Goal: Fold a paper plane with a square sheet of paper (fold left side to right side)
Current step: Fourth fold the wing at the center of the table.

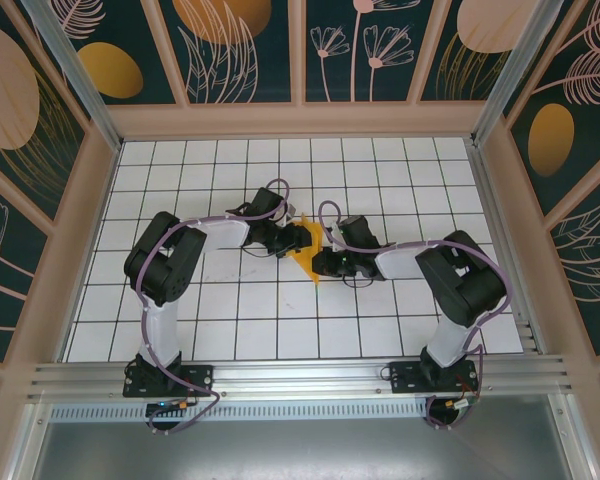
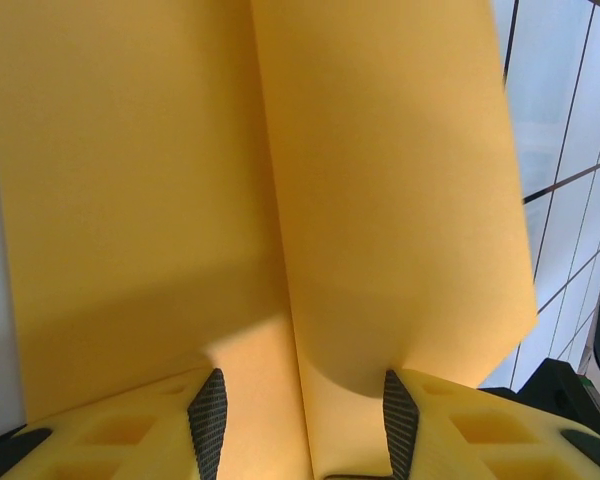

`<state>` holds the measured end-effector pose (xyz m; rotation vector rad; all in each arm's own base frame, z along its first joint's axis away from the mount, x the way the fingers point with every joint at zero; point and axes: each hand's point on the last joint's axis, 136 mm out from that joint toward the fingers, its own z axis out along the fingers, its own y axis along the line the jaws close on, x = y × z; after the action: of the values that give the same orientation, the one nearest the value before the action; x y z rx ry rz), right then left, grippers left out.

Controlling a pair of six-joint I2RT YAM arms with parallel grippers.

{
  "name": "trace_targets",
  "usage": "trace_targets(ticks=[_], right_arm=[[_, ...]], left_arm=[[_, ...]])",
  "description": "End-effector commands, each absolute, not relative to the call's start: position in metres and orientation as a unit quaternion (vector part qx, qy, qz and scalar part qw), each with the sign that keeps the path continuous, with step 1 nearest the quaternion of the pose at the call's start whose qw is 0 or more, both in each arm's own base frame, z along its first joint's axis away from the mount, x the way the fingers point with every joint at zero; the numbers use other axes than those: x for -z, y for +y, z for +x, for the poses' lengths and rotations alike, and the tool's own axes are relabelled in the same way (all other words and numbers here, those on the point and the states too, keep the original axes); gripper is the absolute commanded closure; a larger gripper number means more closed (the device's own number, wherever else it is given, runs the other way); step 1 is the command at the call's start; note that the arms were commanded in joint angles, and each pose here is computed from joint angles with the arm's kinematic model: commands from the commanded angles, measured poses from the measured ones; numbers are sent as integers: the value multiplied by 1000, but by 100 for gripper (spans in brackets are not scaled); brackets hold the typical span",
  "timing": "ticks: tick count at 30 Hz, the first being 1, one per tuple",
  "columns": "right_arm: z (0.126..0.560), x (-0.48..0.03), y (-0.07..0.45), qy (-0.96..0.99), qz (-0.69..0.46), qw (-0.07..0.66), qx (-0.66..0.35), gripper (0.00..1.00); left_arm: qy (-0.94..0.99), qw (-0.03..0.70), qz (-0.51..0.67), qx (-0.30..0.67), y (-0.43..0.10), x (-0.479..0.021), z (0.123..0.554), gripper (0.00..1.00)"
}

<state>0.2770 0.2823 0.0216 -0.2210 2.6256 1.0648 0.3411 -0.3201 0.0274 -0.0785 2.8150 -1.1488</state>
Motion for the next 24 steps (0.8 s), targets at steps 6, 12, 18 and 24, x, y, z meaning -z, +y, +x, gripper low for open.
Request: trace_targets(ticks=[6,12,18,24], right_arm=[[282,-27,284,909,-76,154,-380,82],[283,-29,283,908,-76,157,-381,78],[286,-40,282,904,-83,170,-383,72],[290,-52,272,904,-81,185,-378,67]], left_arm=[[942,36,-35,332,-311,0,335,52],[943,36,-34,330,-311,0,335,52],[943,36,-35,328,-310,1,336,52],[944,36,-35,327,-311,1,336,53]])
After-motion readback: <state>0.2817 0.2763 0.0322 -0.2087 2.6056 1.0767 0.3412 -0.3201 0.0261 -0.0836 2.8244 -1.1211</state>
